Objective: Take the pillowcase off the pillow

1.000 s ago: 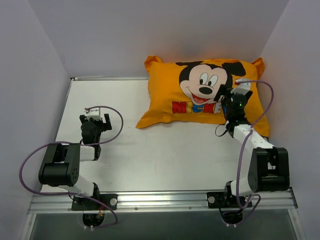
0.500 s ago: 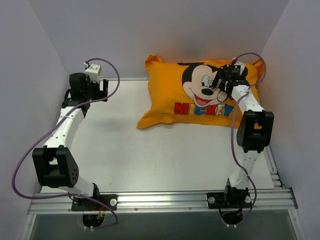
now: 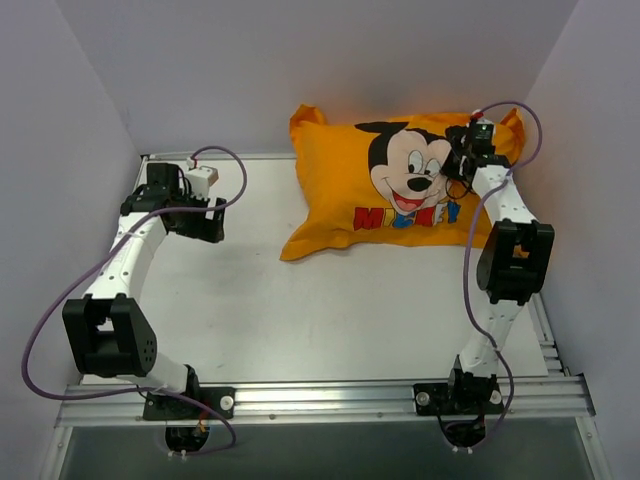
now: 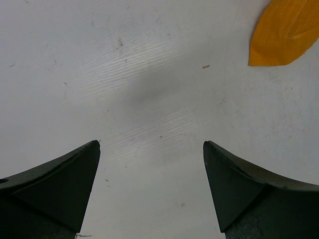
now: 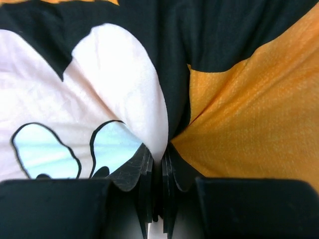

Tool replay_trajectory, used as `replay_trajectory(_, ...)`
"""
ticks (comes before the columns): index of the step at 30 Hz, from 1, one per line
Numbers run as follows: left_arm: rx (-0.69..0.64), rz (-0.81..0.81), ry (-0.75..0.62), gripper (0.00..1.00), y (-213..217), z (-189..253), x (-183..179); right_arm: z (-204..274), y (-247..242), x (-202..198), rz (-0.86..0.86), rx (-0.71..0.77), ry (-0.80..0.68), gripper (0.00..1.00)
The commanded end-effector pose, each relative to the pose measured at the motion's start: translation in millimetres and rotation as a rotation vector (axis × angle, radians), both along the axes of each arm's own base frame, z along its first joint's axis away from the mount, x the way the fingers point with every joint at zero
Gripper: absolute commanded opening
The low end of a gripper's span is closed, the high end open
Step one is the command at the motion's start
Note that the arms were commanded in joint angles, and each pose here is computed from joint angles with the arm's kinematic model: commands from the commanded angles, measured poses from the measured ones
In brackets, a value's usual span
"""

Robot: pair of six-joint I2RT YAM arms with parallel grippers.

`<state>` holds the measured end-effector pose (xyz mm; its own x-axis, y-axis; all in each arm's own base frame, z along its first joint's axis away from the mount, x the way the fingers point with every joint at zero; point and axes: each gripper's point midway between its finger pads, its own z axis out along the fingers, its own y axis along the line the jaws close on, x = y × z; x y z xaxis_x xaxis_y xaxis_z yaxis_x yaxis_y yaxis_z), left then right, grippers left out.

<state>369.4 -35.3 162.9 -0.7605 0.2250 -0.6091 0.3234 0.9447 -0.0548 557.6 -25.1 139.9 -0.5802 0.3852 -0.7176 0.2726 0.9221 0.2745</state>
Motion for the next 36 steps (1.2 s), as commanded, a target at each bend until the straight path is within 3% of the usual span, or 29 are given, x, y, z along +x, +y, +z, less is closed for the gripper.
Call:
replay_trajectory(1,-0.001,-0.023,-0.060,0.94,-0.4,35.5,-7.5,61.0,6.1,-22.6,0.022,0.029,-0.058,0.00)
replay_trajectory(8,0.014,0.007,-0.074,0.94,12.3,53.9,-15.3,274.0,-17.3,-60.3,-0.070,-0.118,-0.479,0.00)
replay_trajectory(13,-0.002,-0.002,-0.102,0.94,10.6,68.9,-17.5,372.3,-43.9,-105.5,-0.239,-0.350,-0.631,0.00)
replay_trajectory(17,-0.020,-0.009,-0.106,0.94,7.5,76.4,-18.5,439.9,-19.8,-140.4,-0.288,-0.583,-0.730,0.00)
replay_trajectory(18,-0.025,-0.009,-0.106,0.94,6.8,77.3,-18.8,445.2,26.8,-141.9,-0.147,-0.718,-0.726,0.00)
replay_trajectory(20,-0.033,-0.011,-0.113,0.94,6.1,79.7,-18.1,437.7,84.2,-138.1,-0.022,-0.871,-0.699,0.00)
replay_trajectory(21,-0.043,-0.005,-0.118,0.94,6.7,81.4,-17.5,427.2,151.4,-146.2,0.179,-1.034,-0.684,0.00)
replay_trajectory(22,-0.057,0.019,-0.123,0.94,11.6,82.5,-15.3,380.3,185.7,-132.5,0.253,-1.171,-0.551,0.00)
replay_trajectory(24,-0.108,0.036,-0.122,0.94,13.8,85.3,-12.5,326.5,256.4,-135.3,0.448,-1.317,-0.465,0.00)
replay_trajectory(25,-0.138,0.088,-0.120,0.94,26.9,87.0,-11.0,272.6,291.7,-124.4,0.557,-1.358,-0.395,0.00)
replay_trajectory(28,-0.229,0.155,-0.126,0.94,48.9,94.5,-6.3,167.7,375.7,-144.1,0.838,-1.343,-0.331,0.00)
replay_trajectory(31,-0.252,0.192,-0.143,0.94,66.0,99.3,0.1,108.7,434.5,-175.4,1.004,-1.296,-0.323,0.00)
replay_trajectory(36,-0.263,0.336,-0.210,0.94,108.8,117.9,11.9,30.4,462.1,-209.5,1.158,-1.149,-0.249,0.00)
